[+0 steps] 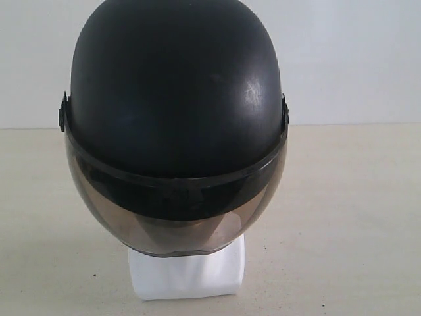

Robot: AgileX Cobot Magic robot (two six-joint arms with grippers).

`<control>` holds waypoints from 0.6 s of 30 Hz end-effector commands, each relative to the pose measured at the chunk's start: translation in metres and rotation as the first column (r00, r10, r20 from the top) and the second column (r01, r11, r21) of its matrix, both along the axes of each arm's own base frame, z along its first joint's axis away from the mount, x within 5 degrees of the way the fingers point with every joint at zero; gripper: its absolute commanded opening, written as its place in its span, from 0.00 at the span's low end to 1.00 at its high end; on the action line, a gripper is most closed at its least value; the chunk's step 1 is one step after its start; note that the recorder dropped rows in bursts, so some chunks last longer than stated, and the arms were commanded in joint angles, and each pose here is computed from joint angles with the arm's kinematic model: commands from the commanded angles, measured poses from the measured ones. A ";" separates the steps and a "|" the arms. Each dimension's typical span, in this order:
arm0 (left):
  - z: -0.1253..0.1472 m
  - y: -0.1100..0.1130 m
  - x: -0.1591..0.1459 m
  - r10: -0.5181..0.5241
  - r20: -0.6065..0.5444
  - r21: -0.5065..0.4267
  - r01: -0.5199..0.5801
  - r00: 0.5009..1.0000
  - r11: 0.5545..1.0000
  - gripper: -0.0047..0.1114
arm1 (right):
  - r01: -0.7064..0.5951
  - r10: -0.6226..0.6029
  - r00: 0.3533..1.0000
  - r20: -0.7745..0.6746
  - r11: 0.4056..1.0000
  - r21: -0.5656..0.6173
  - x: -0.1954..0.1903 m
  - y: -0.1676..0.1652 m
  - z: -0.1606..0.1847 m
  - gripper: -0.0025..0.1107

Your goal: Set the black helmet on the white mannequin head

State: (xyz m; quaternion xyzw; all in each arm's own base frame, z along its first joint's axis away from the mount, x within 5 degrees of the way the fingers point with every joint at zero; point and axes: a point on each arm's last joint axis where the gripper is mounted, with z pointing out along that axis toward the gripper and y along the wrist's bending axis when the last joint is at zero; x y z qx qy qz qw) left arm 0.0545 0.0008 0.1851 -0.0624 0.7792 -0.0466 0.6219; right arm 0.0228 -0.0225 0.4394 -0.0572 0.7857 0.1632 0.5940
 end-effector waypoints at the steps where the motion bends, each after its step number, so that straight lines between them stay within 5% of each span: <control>1: 0.000 0.000 0.000 0.000 0.004 0.004 0.000 1.000 1.000 0.08 | 0.030 -0.031 0.999 0.038 0.999 0.023 0.001 -0.001 0.003 0.02; 9: 0.000 0.000 0.000 0.000 0.004 0.004 0.000 1.000 1.000 0.08 | 0.262 -0.274 0.948 0.162 0.961 0.089 0.013 0.011 -0.006 0.02; 18: 0.000 0.000 0.000 0.000 0.004 0.004 0.000 1.000 1.000 0.08 | 0.506 -0.560 0.804 0.202 0.822 0.263 0.023 0.009 -0.043 0.02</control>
